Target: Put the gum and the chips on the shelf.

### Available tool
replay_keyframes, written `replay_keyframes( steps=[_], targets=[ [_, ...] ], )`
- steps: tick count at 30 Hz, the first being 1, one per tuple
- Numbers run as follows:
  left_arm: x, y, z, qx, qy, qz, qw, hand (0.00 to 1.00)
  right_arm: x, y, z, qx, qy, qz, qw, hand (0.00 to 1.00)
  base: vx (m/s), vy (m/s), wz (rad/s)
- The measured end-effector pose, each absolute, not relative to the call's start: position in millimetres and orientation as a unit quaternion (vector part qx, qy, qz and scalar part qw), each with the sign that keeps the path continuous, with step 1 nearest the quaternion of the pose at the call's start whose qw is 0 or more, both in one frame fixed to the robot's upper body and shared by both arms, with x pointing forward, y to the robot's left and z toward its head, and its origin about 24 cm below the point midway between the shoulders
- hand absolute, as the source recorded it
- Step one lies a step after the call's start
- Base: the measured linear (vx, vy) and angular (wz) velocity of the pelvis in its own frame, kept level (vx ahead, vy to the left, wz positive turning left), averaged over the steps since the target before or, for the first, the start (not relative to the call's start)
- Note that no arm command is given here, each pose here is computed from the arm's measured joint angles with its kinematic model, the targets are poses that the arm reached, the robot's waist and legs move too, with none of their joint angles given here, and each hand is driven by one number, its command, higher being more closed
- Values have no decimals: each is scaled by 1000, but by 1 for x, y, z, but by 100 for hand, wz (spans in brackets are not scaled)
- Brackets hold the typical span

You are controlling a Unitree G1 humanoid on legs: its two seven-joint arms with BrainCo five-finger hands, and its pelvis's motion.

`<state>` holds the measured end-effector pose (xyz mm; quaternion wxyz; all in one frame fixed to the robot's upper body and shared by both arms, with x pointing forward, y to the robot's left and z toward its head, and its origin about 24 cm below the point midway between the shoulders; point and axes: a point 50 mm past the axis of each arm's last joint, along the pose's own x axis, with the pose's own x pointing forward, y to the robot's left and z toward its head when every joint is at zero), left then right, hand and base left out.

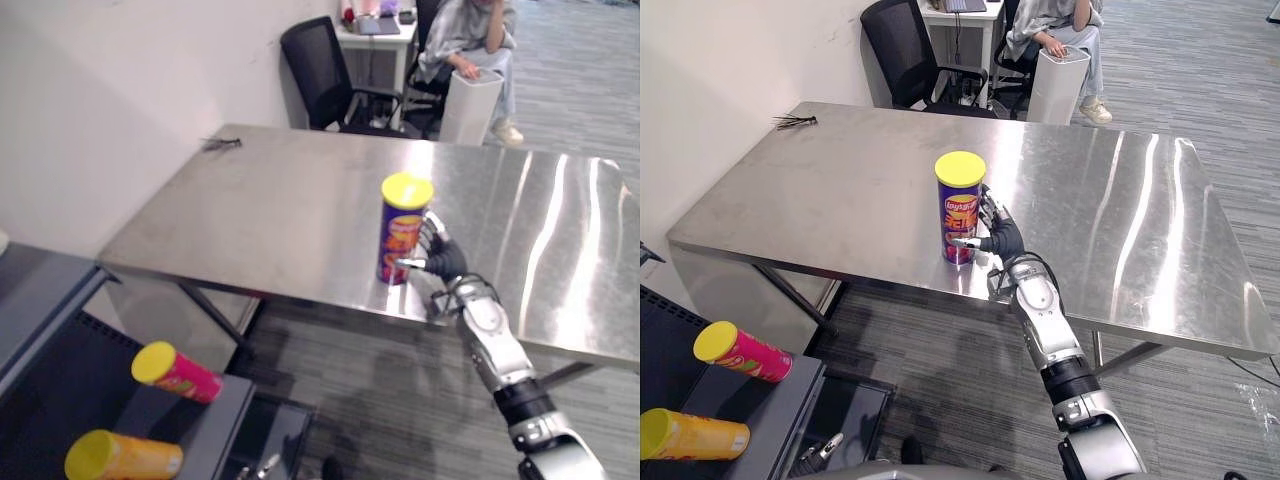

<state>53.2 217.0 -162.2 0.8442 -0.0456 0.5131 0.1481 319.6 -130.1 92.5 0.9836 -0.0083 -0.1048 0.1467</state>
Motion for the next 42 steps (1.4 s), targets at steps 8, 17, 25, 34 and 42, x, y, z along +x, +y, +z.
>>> replay_keyframes(
  steps=[8, 17, 25, 34, 42],
  targets=[
    [54, 217, -162, -46, 512, 148, 845, 0, 331, -125, 94, -10, -90, 141, 986, 0, 0, 0, 0],
    [56, 217, -162, -47, 509, 149, 846, 0, 342, -111, 116, -19, -119, 156, 980, 100, 0, 0, 0],
    [55, 217, -162, -46, 514, 152, 843, 0, 341, -99, 116, -9, -117, 170, 978, 100, 0, 0, 0],
    [54, 217, -162, -45, 516, 152, 842, 0, 335, -100, 132, 0, -154, 170, 973, 100, 0, 0, 0],
    [55, 217, -162, -35, 516, 148, 843, 0, 303, -146, 178, 33, -283, 84, 955, 100, -11, -5, -6]
  ],
)
